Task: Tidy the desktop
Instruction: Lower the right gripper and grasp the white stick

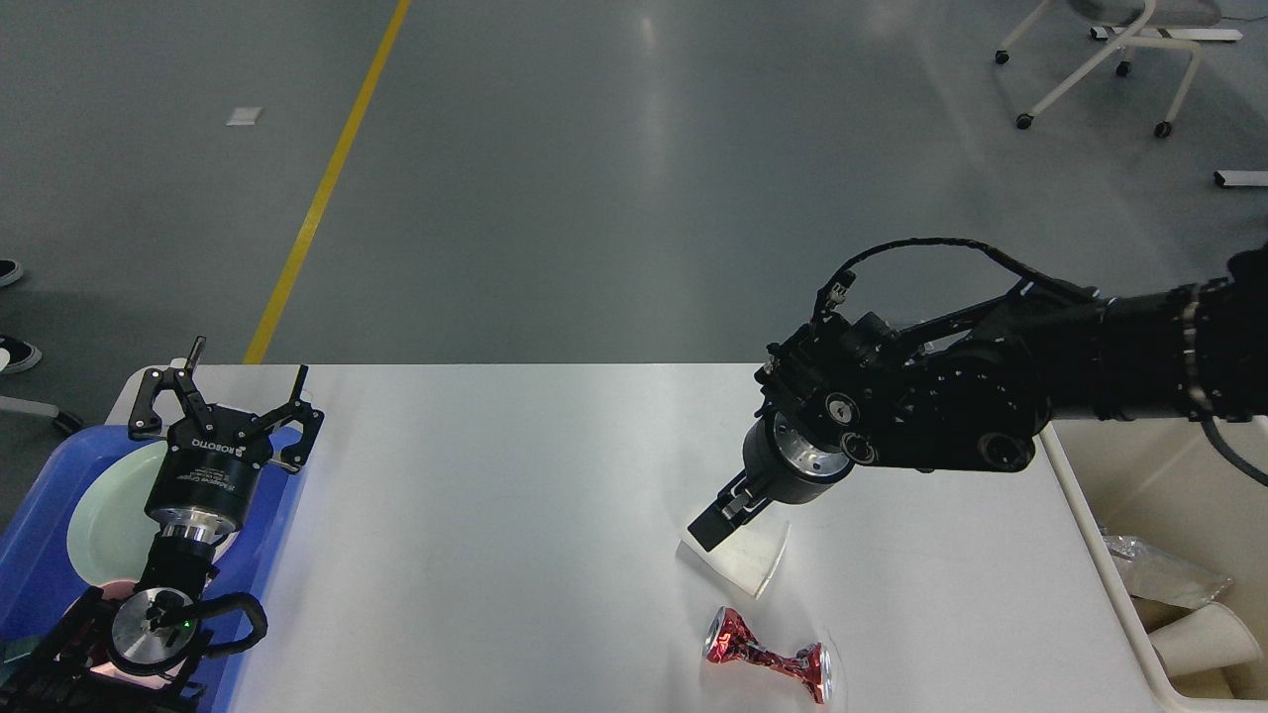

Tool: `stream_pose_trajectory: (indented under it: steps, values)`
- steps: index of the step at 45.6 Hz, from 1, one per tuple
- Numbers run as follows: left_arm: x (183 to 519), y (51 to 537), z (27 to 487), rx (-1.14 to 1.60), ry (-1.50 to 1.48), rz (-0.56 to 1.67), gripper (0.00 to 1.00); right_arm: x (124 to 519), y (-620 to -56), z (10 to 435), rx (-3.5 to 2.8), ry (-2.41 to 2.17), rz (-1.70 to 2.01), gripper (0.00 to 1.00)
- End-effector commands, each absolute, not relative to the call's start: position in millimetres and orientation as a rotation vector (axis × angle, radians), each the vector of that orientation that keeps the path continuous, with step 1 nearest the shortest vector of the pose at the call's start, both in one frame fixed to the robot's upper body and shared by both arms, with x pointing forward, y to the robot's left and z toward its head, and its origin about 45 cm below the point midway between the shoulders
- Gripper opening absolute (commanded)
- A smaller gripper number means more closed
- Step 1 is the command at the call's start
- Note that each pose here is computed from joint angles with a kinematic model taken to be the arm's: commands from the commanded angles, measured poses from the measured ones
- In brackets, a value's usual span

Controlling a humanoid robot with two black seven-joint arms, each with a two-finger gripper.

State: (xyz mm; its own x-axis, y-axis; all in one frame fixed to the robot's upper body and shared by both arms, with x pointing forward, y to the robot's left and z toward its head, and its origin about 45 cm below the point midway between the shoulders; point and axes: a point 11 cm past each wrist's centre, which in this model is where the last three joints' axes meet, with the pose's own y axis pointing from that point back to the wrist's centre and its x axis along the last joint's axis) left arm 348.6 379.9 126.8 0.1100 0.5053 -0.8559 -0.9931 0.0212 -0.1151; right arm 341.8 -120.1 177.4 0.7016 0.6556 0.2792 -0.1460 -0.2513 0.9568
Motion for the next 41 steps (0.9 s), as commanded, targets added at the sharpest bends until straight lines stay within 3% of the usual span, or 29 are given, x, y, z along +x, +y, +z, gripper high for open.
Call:
stream_pose_trajectory:
  steps: [1, 11, 41]
  values:
    - [349, 380, 127, -0.871, 0.728, 1.336, 0.96, 347, -110, 149, 1.697, 0.368, 0.86, 0.92]
    - [349, 380, 127, -0.873, 0.727, 1.337, 0.96, 365, -123, 102, 1.568, 0.281, 1.002, 0.92]
    - [349, 380, 127, -0.873, 0.727, 1.337, 0.96, 348, -148, 52, 1.614, 0.315, 0.968, 0.9]
